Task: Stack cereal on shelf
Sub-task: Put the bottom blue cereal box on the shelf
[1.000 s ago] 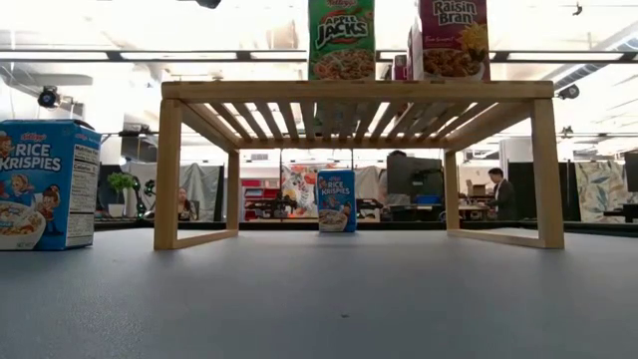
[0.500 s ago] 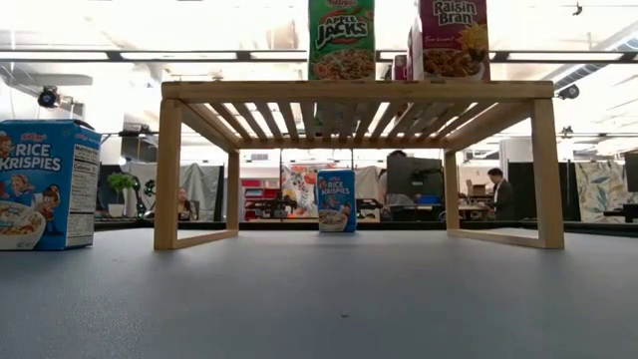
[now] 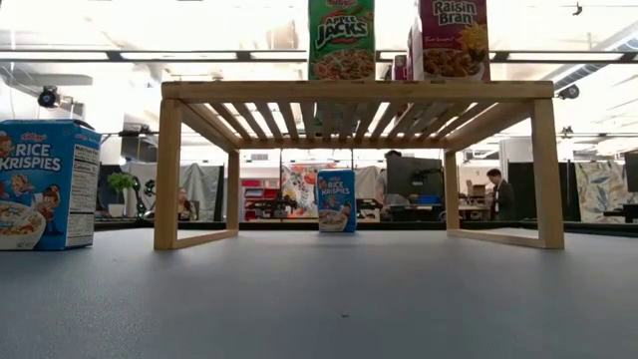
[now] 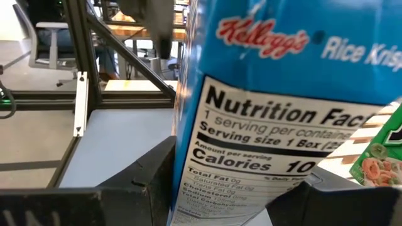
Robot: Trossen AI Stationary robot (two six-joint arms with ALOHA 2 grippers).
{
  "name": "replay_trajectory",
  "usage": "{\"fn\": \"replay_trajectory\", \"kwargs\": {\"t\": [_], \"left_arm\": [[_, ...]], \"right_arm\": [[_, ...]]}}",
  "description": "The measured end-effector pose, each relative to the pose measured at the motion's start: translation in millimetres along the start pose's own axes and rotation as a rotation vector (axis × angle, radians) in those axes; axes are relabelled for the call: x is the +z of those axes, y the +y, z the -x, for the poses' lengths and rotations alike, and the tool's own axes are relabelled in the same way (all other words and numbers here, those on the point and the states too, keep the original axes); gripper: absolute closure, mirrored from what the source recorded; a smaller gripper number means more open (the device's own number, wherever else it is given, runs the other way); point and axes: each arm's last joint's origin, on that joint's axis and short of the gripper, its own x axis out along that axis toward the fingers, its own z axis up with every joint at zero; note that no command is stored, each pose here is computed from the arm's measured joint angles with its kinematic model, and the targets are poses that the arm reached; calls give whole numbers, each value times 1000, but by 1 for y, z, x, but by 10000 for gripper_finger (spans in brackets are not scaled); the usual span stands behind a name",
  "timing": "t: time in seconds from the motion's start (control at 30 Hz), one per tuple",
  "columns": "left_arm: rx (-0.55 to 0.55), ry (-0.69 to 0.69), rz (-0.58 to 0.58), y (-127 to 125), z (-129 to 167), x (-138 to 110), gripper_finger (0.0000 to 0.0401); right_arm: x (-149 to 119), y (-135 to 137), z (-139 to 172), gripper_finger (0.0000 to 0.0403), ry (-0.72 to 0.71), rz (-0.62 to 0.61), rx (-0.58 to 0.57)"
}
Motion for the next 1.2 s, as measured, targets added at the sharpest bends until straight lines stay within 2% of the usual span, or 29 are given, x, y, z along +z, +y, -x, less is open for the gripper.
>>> {"fn": "replay_trajectory", "kwargs": {"t": [0.37, 0.53, 0.8, 0.9, 1.03, 1.2], "left_arm": [[-2, 12, -3, 1, 2, -2, 221], [-4, 12, -6, 1, 6, 0, 263], [-11, 13, -12, 5, 31, 10, 276], [25, 31, -32, 10, 49, 14, 276], [147, -15, -63, 19, 82, 20, 276], [195, -131, -110, 39, 120, 10, 276]], "right_arm": [[0, 0, 0, 220, 0, 14, -4], [1, 0, 0, 208, -2, 10, 3], [13, 0, 13, 129, -21, 13, 64], [19, 3, 26, 106, -21, 41, 95], [28, 8, 46, 93, -36, 60, 146], [29, 24, 68, 99, -63, 139, 177]]}}
